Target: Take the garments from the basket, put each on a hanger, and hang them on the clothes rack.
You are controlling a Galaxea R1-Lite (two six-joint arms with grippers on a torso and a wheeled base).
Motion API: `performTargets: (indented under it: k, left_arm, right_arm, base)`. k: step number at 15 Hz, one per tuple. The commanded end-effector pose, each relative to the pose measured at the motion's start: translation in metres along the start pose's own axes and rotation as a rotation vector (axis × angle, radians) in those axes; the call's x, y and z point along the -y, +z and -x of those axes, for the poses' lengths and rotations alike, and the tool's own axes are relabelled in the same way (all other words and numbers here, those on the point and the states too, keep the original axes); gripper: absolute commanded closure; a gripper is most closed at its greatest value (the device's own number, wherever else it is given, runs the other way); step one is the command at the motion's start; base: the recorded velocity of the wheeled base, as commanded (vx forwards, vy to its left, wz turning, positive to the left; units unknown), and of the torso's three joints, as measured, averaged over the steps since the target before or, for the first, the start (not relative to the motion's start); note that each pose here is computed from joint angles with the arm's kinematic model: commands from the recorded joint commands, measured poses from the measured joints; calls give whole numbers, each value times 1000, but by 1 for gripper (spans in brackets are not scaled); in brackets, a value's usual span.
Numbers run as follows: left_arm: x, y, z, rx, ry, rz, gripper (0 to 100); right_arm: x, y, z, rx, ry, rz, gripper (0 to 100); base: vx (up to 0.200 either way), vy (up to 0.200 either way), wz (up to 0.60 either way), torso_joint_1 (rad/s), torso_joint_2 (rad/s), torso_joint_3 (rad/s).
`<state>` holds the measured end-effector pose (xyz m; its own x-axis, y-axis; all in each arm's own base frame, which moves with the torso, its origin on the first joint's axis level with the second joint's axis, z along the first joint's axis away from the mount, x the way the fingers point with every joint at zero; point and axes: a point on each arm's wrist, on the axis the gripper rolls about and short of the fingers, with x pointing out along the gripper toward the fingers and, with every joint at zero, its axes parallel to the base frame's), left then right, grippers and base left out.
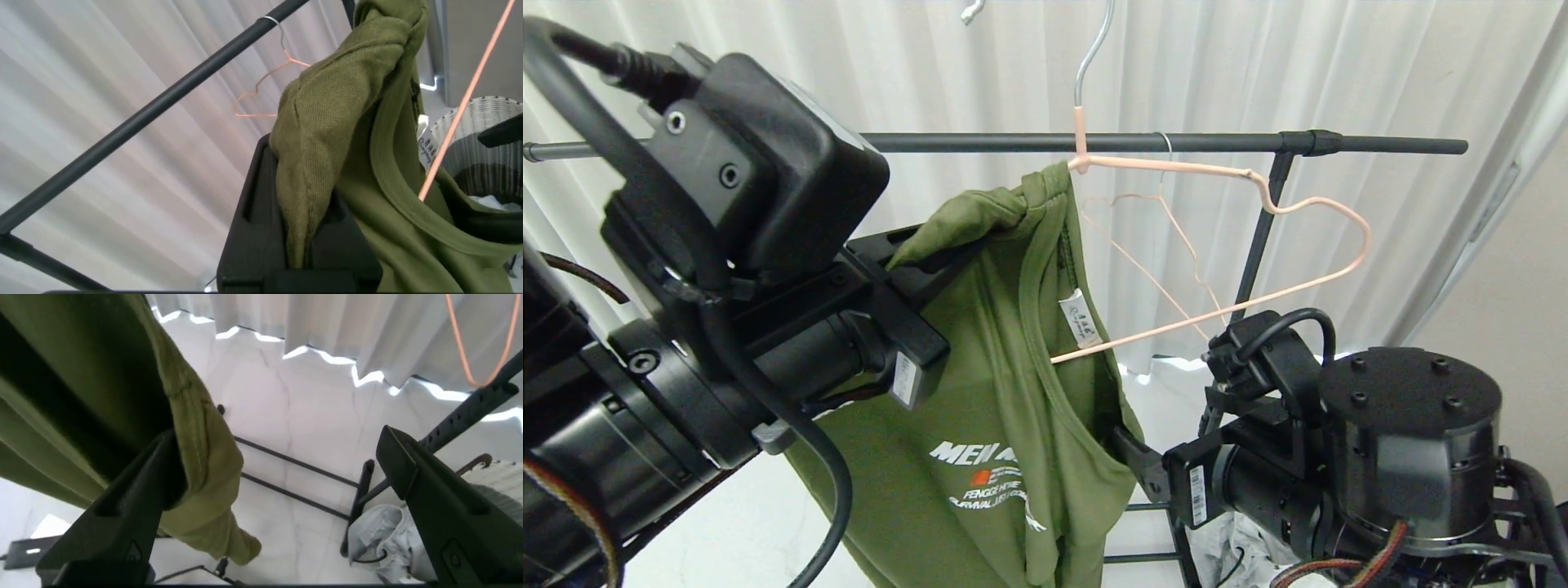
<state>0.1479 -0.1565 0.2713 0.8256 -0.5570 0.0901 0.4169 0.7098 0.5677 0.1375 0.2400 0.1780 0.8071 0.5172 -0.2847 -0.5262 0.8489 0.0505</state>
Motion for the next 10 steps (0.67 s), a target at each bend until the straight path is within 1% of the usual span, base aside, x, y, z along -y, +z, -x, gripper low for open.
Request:
performTargets:
  k: [1, 3, 4, 5, 6, 7, 8, 9, 10]
  left_arm:
    - [1, -1, -1, -4, 0, -2, 100]
    - [1, -1, -2, -6, -3, 0, 100]
    - [1, -1, -2, -4, 0, 1, 100]
    - [1, -1, -1, -4, 0, -2, 100]
    - [-1, -4, -1, -20, 11, -10, 100]
    - [-5, -10, -1, -49, 34, -19, 100]
    - [-7, -15, -1, -72, 50, -29, 100]
    - [-6, -18, 0, -85, 54, -43, 100]
    - [-6, -21, 2, -100, 58, -61, 100]
  right_arm:
    - [-5, -1, -2, -5, 13, 18, 0]
    - [-5, -6, -2, -19, 9, 28, 0]
    - [-1, -13, -3, -43, -11, 43, 0]
    - [7, -20, -4, -68, -78, 72, 0]
    - [22, -24, -9, -93, -183, 114, 0]
    - [41, -24, -11, -104, -291, 133, 0]
    - [59, -19, -14, -99, -381, 121, 0]
    - [77, -13, -15, -85, -455, 92, 0]
    - [93, -5, -13, -62, -513, 63, 0]
  base:
    - [0, 0, 0, 0, 0, 0]
    - [0, 0, 0, 0, 0, 0]
    - [0, 0, 0, 0, 0, 0]
    - [0, 0, 0, 0, 0, 0]
    - [0, 0, 0, 0, 0, 0]
    - [0, 0, 0, 0, 0, 0]
    - [0, 0, 0, 0, 0, 0]
    - [0, 0, 0, 0, 0, 0]
    - [0, 0, 0, 0, 0, 0]
